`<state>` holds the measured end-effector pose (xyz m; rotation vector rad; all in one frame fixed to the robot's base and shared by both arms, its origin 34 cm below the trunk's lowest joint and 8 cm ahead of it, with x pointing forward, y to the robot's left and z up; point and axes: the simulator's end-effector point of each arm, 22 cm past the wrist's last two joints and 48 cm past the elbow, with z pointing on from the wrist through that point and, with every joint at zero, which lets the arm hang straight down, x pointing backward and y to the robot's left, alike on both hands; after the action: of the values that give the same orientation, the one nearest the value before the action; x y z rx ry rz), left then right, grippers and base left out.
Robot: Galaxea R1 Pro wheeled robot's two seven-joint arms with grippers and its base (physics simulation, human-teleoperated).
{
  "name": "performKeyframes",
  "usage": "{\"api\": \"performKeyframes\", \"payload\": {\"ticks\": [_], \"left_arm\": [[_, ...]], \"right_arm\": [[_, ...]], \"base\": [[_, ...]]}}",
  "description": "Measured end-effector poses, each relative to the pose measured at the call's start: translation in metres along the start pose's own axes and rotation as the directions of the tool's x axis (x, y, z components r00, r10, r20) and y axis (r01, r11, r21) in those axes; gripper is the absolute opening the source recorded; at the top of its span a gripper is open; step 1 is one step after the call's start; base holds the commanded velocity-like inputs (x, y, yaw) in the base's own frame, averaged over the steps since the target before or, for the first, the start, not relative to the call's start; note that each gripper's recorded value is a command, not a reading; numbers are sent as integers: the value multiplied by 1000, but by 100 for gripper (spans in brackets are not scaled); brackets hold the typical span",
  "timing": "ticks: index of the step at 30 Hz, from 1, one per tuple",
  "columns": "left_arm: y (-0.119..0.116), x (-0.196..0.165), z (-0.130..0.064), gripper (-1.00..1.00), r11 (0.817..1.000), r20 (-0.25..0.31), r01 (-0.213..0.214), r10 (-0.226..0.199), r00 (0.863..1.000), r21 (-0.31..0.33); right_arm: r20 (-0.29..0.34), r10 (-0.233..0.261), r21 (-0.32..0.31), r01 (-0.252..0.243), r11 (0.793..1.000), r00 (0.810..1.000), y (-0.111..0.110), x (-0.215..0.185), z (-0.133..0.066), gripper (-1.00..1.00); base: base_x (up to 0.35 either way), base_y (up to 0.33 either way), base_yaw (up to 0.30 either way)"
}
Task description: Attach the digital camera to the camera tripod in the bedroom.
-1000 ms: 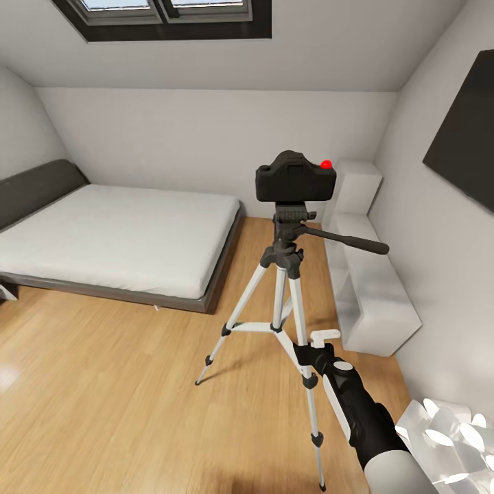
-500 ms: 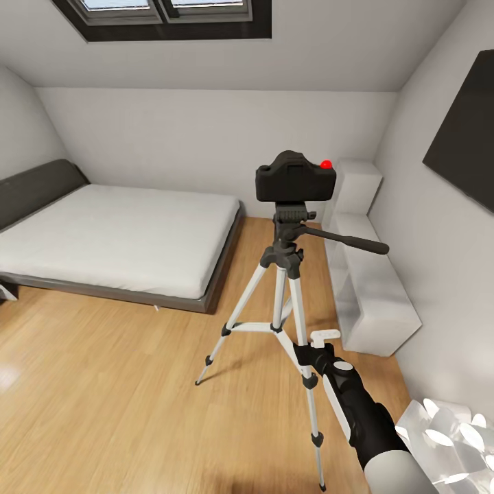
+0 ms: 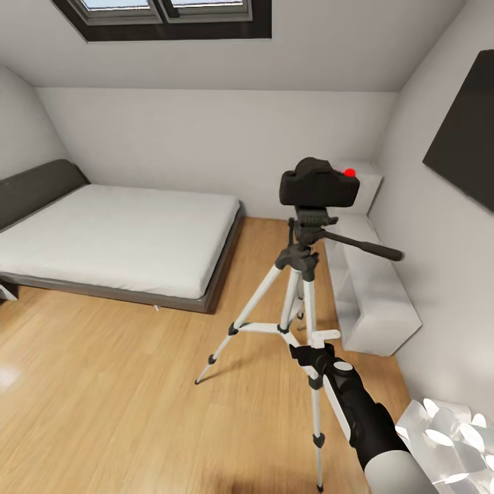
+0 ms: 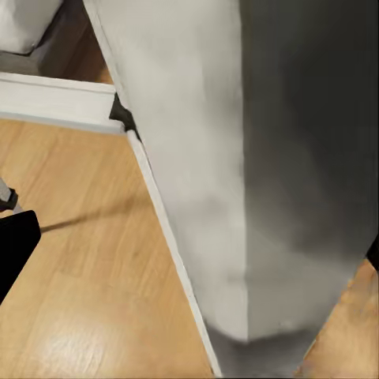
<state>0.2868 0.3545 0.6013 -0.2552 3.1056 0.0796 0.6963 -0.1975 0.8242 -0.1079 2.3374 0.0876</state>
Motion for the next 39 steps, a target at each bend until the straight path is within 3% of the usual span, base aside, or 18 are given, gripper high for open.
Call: {"api": "performKeyframes", "payload": {"ticks": [39], "left_arm": [[1, 0, 0, 100, 1000, 1, 0, 0, 1000, -6]], "right_arm": [[12, 0, -1, 0, 1000, 1000, 0, -6, -2, 100]], "base": [[0, 0, 0]]}}
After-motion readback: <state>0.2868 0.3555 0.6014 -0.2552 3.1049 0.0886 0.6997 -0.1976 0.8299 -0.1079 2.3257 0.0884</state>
